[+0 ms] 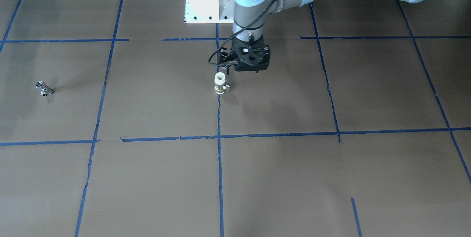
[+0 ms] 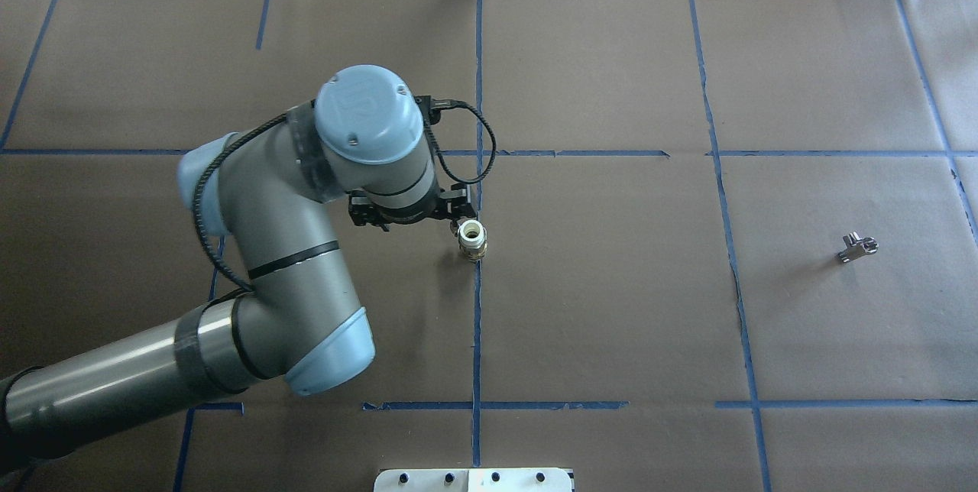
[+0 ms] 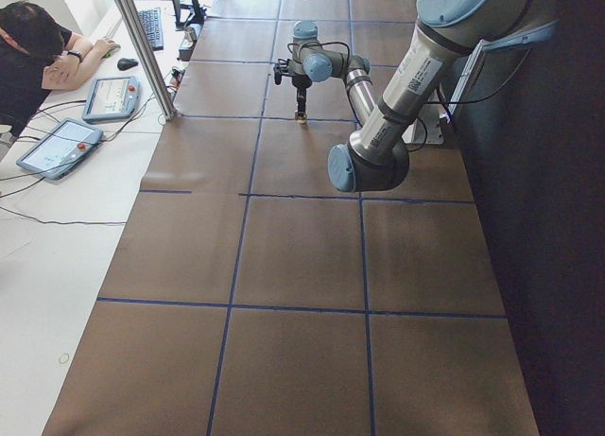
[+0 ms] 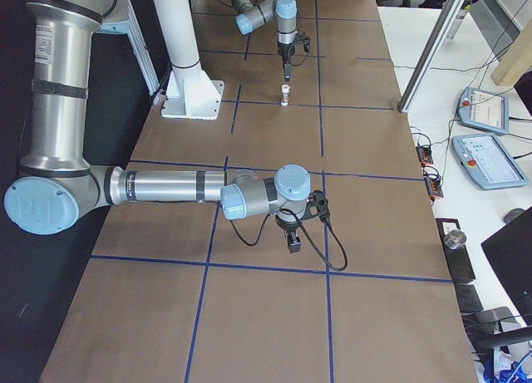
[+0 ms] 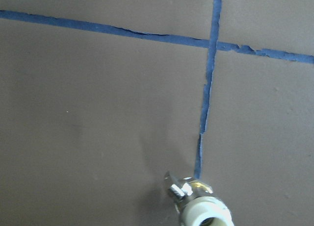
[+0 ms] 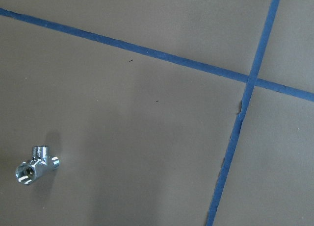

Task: Assemble PPR valve and pipe with both arms
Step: 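Set the valve upright at the table centre and open the left gripper, then withdraw the left arm away from the placed valve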

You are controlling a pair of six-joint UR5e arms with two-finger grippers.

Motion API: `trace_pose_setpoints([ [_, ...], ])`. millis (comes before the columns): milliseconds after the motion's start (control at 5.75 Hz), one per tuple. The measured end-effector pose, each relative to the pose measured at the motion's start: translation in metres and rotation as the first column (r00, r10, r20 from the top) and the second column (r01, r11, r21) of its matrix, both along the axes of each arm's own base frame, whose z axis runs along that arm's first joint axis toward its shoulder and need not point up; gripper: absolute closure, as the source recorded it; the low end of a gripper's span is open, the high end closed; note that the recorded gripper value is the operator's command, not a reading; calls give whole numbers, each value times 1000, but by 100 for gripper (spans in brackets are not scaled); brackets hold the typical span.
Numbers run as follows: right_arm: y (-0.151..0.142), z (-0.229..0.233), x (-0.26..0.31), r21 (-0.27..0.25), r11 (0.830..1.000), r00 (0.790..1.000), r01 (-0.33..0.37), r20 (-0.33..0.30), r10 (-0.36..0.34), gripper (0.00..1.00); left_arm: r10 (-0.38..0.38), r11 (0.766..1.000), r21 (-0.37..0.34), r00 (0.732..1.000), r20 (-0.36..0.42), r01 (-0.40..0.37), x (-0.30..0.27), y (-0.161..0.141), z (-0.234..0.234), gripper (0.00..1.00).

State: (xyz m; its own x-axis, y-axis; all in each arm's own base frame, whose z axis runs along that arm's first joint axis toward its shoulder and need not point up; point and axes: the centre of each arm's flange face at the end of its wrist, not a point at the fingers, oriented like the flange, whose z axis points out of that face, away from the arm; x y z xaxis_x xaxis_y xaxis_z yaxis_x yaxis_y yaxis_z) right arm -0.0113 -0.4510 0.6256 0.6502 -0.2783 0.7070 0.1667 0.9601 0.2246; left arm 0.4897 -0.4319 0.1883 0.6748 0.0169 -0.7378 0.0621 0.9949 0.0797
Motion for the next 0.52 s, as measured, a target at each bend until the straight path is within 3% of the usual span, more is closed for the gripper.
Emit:
trace_pose_setpoints([
  [174,0,0,0,2,1000,1000,1,0,-1,0,56,995,77,998,34,-59,-45,-5,34,0],
  [522,-7,-7,-1,15,1000,1000,1,5,-1,0,208,967,132,974,86,-219,-187,-58,131,0],
])
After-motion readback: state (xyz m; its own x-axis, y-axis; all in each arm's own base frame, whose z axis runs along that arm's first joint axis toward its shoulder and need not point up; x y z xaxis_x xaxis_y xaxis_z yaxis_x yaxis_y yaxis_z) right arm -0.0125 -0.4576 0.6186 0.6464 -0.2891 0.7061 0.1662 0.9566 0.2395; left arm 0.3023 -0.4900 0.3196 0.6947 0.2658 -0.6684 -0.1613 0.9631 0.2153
